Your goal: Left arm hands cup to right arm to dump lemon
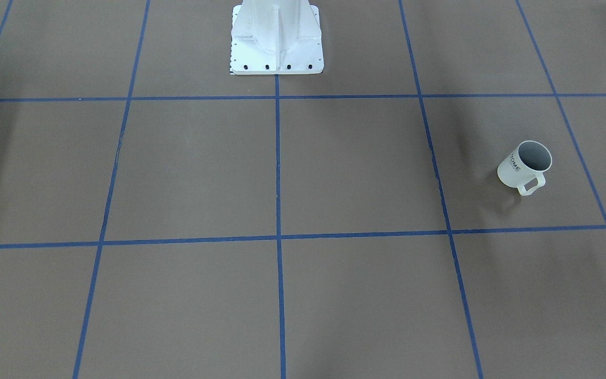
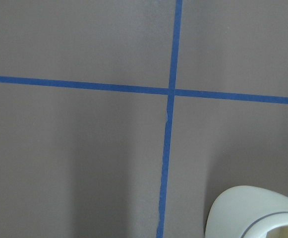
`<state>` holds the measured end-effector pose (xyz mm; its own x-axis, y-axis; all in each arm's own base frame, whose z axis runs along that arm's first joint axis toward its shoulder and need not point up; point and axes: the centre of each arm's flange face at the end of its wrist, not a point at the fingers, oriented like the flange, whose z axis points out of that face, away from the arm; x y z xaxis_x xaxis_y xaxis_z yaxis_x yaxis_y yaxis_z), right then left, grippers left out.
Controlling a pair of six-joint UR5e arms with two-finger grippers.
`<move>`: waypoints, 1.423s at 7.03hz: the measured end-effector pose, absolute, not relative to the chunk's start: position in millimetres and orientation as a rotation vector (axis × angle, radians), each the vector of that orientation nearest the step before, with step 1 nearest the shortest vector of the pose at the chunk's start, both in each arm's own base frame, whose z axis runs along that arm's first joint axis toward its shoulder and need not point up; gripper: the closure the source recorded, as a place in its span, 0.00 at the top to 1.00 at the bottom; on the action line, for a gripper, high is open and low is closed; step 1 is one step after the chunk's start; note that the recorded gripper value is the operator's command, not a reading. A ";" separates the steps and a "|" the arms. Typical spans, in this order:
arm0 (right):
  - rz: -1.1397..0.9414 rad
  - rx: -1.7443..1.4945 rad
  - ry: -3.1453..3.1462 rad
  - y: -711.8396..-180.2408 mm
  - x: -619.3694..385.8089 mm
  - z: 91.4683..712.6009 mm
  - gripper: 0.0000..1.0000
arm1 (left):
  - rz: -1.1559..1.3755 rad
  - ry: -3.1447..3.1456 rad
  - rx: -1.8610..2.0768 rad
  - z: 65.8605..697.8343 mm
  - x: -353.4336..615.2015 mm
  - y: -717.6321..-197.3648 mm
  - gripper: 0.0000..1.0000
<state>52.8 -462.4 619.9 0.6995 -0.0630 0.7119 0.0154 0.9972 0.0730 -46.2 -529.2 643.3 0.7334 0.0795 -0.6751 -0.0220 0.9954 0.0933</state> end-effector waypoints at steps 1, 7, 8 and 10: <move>-0.045 0.065 -0.795 -462.5 52.8 618.8 1.00 | 0.057 0.746 0.083 642.2 -46.1 -530.2 1.00; -0.061 0.103 -0.803 -467.2 51.6 598.6 1.00 | 0.032 0.779 0.151 584.8 -15.3 -555.8 1.00; -0.062 0.105 -0.803 -468.0 51.4 596.8 1.00 | -0.021 0.825 0.144 560.1 6.8 -557.4 1.00; -0.076 0.107 -0.804 -470.1 45.9 592.7 1.00 | -0.090 0.883 0.081 537.9 50.5 -542.6 1.00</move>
